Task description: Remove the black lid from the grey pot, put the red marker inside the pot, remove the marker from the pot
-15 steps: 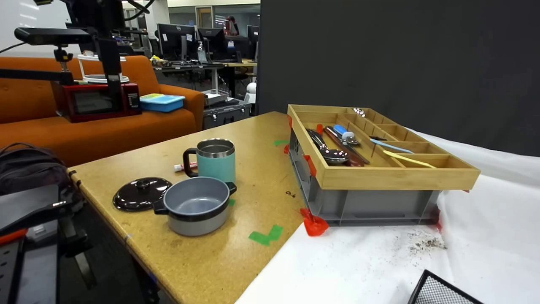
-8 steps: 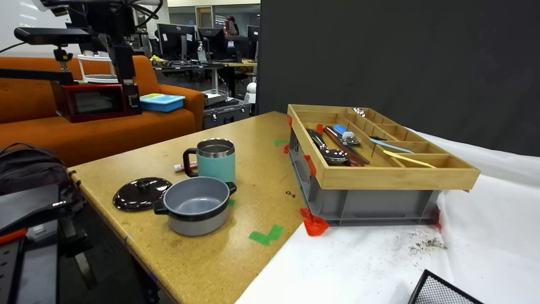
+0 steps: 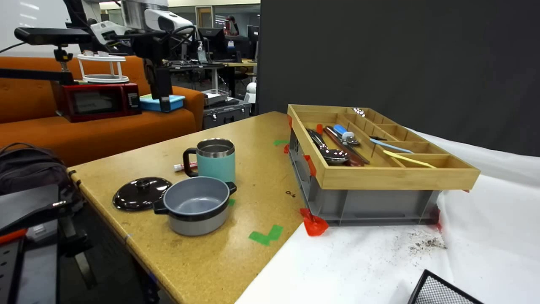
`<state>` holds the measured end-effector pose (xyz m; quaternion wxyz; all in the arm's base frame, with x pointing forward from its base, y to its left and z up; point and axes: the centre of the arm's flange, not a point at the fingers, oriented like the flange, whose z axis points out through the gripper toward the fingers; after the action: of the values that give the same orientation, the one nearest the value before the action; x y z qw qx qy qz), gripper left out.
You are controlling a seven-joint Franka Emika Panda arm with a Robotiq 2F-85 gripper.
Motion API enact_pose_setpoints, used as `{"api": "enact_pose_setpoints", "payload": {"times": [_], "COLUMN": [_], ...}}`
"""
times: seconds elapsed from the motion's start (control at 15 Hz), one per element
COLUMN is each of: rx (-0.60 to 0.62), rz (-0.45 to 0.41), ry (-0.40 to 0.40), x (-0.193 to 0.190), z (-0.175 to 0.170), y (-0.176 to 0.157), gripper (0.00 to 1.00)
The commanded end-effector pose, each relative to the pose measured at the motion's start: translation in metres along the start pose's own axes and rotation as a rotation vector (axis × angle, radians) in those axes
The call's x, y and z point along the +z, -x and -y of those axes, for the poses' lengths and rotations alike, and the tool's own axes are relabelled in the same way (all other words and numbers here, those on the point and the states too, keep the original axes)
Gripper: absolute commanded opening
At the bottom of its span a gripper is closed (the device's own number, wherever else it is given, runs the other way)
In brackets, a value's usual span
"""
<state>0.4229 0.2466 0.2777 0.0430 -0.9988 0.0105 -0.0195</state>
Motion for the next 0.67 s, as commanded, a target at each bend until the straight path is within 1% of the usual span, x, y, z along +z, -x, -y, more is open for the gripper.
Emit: {"api": "enact_pose_setpoints", "payload": {"times": [0.0, 0.27, 0.6], "rx": [0.083, 0.152, 0.15], "rz": [0.004, 0.015, 0.027], "ry": [-0.012, -0.014, -0.004], "x": [0.016, 0.038, 0.068], "z": [0.002, -0.008, -0.011], "y": [-0.029, -0.046, -0.051], "gripper": [1.0, 1.0, 1.0]}}
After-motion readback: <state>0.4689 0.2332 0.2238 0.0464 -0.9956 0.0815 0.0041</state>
